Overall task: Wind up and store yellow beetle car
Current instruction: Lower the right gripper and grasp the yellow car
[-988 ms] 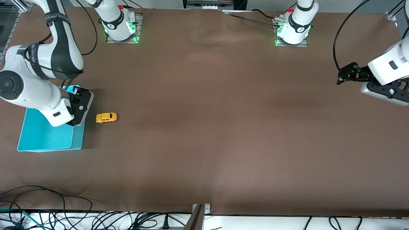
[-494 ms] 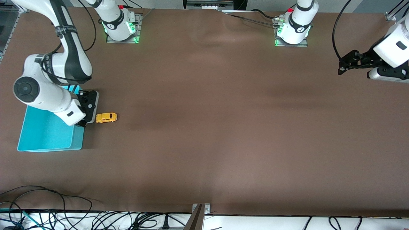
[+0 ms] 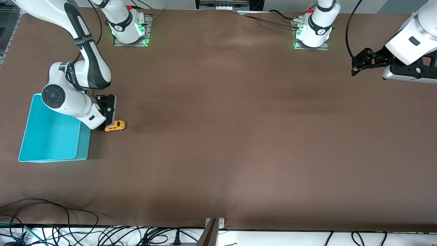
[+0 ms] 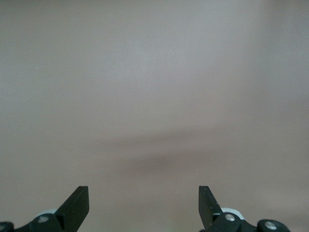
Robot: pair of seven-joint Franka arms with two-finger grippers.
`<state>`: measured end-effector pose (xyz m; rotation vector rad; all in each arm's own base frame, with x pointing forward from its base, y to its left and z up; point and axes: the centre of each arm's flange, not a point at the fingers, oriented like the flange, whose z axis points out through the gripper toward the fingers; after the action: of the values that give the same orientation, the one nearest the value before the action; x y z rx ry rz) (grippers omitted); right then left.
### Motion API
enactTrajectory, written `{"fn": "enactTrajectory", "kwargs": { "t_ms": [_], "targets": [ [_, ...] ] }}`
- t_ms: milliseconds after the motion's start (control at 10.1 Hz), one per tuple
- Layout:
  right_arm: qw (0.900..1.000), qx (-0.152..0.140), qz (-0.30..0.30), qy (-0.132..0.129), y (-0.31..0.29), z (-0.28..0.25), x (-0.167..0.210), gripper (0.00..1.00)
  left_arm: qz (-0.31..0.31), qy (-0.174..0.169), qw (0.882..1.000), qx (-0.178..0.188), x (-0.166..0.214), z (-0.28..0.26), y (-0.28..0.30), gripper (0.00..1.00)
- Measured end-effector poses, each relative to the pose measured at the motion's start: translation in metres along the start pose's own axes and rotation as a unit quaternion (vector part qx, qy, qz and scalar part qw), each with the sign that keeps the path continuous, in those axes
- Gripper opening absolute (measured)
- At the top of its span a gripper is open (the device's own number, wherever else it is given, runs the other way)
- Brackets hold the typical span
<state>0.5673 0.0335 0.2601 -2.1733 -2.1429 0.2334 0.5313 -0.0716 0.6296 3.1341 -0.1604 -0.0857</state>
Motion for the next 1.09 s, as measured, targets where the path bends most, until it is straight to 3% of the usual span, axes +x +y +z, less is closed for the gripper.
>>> {"fn": "enactTrajectory", "kwargs": {
  "t_ms": [1086],
  "targets": [
    [0.999,-0.036,-0.035,0.008,0.019,0.048,-0.008,1.0,-0.006,-0.006,1.0,0.0,0.003,0.007,-0.002,1.0]
  ]
}}
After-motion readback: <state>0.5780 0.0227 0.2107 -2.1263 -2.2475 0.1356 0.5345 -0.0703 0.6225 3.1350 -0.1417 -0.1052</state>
